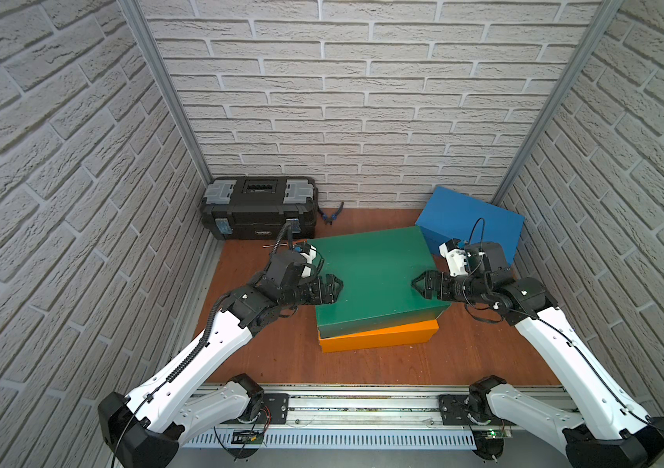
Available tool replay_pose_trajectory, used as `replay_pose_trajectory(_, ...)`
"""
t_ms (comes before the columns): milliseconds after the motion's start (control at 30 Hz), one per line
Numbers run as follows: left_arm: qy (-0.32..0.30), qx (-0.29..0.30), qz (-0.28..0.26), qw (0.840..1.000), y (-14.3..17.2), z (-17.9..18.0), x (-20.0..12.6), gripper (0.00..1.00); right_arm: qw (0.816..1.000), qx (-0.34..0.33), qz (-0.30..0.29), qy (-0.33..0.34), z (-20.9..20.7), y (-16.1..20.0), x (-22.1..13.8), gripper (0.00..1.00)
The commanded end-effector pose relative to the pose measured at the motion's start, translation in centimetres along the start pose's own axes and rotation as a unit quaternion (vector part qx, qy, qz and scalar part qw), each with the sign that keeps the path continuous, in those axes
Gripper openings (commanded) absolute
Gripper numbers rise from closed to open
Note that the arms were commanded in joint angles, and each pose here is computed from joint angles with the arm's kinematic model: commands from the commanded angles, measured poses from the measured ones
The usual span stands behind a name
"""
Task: Stack the shoeboxes
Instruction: Place the shoebox at the shoebox, then adjust the shoebox.
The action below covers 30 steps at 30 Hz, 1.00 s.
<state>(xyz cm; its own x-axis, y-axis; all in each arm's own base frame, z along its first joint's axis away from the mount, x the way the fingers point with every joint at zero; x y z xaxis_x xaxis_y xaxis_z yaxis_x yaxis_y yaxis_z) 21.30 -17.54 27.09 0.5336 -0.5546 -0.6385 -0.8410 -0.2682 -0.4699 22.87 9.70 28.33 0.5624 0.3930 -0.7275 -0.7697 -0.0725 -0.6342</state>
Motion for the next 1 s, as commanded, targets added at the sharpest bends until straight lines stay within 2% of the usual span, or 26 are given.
replay_pose_trajectory(0, 0.000, 0.011, -0.009, 1.000, -0.9, 0.6, -1.0, 0.98, 0.998, -0.037, -0.044, 0.025, -0.1, -1.5, -2.0, 1.00)
replay_pose_trajectory(267, -0.010, 0.009, -0.017, 1.000, -3.2, 2.1, -1.6, 0.98, 0.998, -0.045, -0.034, 0.029, -0.8, -2.1, -1.1, 1.00)
replay_pose_trajectory(567, 0.006, 0.013, 0.001, 1.000, -4.2, 1.4, 0.4, 0.98, 0.998, -0.015, 0.017, -0.051, 0.3, -1.9, 2.5, 0.89)
replay_pose_trajectory(700, 0.013, 0.011, 0.012, 1.000, -4.2, 1.3, 1.3, 0.98, 0.998, 0.012, 0.008, -0.066, 0.5, -0.9, 2.7, 0.85)
replay_pose_trajectory(967, 0.019, 0.015, 0.024, 0.999, -3.6, 0.8, 2.3, 0.98, 0.998, 0.030, -0.020, -0.045, 0.0, 0.3, 1.7, 0.82)
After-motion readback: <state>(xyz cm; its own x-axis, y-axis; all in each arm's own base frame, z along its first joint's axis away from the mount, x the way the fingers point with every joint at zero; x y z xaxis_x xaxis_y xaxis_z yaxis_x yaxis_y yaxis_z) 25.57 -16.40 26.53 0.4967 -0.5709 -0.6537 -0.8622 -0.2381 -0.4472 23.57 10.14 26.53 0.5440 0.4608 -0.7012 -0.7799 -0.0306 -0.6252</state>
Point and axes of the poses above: each gripper's point midway between its finger pads, its own x axis out along the fingers, its own z axis along the line the jaws close on, y = z × x, the point moved 5 cm from there along -x, back along the fingers, and after that the axes turned 13 degrees about -x, right-handed, at the moved point
